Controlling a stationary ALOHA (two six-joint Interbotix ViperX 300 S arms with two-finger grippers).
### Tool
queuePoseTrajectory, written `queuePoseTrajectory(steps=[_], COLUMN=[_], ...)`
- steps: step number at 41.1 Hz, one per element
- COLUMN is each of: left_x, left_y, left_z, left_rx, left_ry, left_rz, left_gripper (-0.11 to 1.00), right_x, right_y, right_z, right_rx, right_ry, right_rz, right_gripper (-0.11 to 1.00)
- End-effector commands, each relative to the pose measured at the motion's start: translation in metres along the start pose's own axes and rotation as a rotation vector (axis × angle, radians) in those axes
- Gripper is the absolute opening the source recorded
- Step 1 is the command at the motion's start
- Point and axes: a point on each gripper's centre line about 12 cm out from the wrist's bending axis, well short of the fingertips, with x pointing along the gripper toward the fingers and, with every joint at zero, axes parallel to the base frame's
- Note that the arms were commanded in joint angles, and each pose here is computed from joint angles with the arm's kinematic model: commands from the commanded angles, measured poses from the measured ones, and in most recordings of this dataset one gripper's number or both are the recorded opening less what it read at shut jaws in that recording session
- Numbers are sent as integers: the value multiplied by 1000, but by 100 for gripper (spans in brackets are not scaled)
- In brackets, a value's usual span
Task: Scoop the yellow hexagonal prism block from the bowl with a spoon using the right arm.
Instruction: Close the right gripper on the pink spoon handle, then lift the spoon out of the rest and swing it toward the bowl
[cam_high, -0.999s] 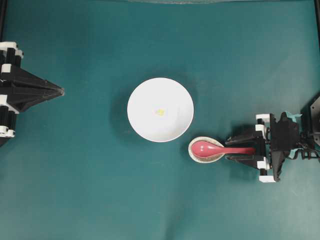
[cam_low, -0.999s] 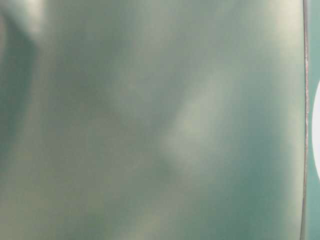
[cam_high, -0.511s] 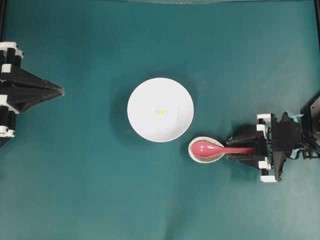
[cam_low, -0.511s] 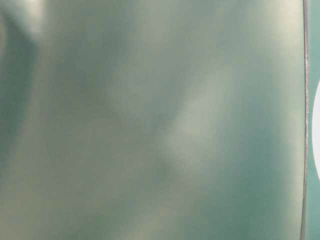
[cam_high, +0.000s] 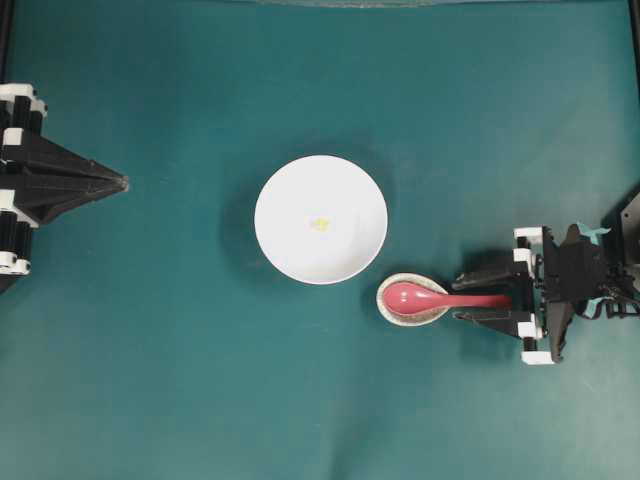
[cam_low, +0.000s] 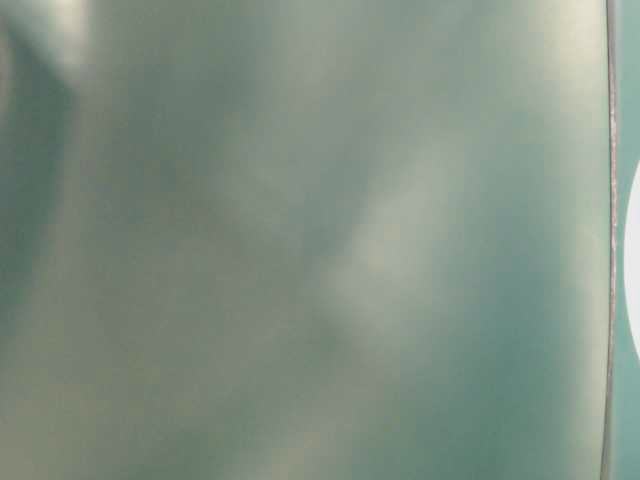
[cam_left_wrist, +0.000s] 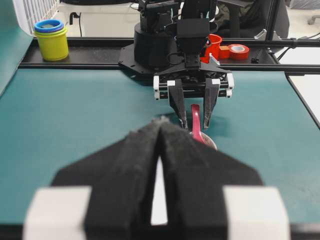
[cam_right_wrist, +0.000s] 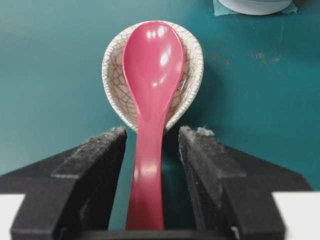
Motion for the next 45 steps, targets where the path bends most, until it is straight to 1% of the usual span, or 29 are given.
queuePoseTrajectory(steps=[1, 6, 10, 16, 17, 25, 31, 40, 45], left_x=[3, 3, 3, 3, 3, 3, 3, 3, 3], left_y=[0, 0, 1, 1, 2, 3, 3, 3, 3], left_z=[9, 9, 9, 9, 9, 8, 8, 7, 6], left_rx=[3, 5, 3, 5, 4, 4, 4, 4, 4], left_ry=[-20, -20, -20, -20, -20, -18, -18, -9, -4], left_rz=[1, 1, 3, 6, 7, 14, 13, 13, 13], left_gripper=[-1, -1, -1, -1, -1, -1, -1, -1, -1], right_x=[0, 0, 0, 0, 0, -2, -5, -8, -9], right_y=[3, 4, 5, 5, 5, 7, 8, 14, 13], right_z=[5, 4, 5, 5, 5, 14, 24, 48, 63], right_rx=[5, 5, 3, 2, 2, 18, 13, -6, 7], right_ry=[-24, -20, -24, -23, -24, -47, -72, -105, -100], right_rz=[11, 14, 16, 16, 17, 29, 38, 59, 61], right_gripper=[53, 52, 46, 24, 23, 23, 23, 23, 22])
